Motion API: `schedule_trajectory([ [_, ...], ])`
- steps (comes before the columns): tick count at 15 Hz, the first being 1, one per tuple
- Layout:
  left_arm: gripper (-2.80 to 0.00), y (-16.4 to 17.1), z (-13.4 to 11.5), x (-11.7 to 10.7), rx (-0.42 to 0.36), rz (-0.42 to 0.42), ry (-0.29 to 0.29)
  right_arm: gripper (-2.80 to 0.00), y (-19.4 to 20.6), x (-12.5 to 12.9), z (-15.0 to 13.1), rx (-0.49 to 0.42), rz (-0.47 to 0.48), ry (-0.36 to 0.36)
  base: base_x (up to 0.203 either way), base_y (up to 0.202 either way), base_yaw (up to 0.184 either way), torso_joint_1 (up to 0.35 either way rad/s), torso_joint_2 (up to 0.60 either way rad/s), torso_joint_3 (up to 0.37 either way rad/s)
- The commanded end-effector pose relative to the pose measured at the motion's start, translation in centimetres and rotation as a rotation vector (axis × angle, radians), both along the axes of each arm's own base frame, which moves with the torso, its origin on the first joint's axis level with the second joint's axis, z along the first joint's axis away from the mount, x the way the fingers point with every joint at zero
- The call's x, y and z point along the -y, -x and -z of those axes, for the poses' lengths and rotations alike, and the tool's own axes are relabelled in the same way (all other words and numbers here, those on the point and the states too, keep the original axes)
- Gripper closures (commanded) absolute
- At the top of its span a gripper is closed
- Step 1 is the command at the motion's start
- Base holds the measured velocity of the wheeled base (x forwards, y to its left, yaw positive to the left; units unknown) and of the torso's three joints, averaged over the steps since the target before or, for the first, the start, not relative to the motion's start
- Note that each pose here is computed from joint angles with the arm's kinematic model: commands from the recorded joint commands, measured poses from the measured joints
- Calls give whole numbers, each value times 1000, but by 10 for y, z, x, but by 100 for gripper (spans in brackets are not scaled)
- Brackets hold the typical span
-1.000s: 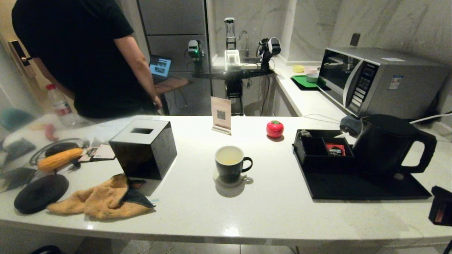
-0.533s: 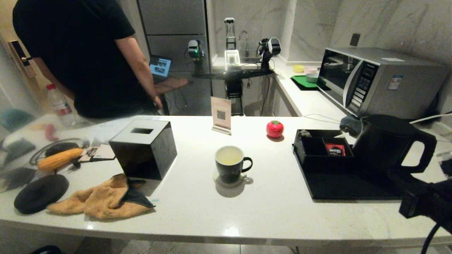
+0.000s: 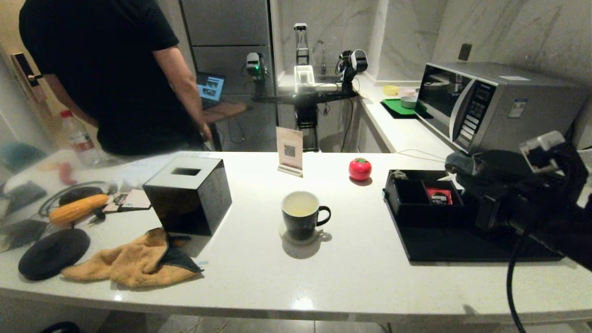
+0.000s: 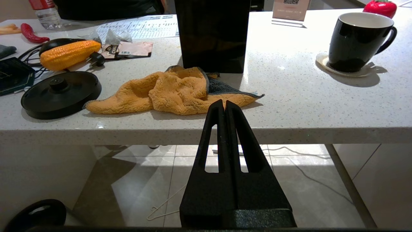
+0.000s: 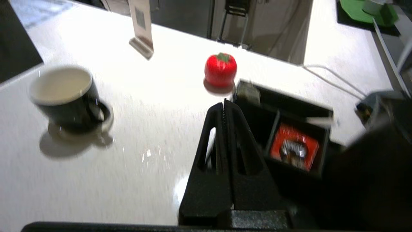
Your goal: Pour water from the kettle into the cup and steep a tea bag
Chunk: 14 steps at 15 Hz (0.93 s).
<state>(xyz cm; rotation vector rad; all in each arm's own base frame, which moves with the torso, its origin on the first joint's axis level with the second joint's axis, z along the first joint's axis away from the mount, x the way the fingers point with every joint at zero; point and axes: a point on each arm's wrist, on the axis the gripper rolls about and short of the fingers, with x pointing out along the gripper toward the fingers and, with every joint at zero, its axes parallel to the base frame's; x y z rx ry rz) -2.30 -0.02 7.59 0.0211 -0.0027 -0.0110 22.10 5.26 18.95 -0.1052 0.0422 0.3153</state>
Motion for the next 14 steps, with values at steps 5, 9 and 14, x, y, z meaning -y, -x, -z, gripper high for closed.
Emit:
schedule_trajectory([
  [5,0,0,0,0,-1,0,0,0,-60,-17,-34,-122,-1,-70,0,0,0,0,0,0],
  [9,0,0,0,0,-1,0,0,0,-86,-23,-46,-279,32,-44,0,0,0,0,0,0],
  [14,0,0,0,0,-1,0,0,0,-126,-31,-50,-474,97,14,0,0,0,0,0,0],
])
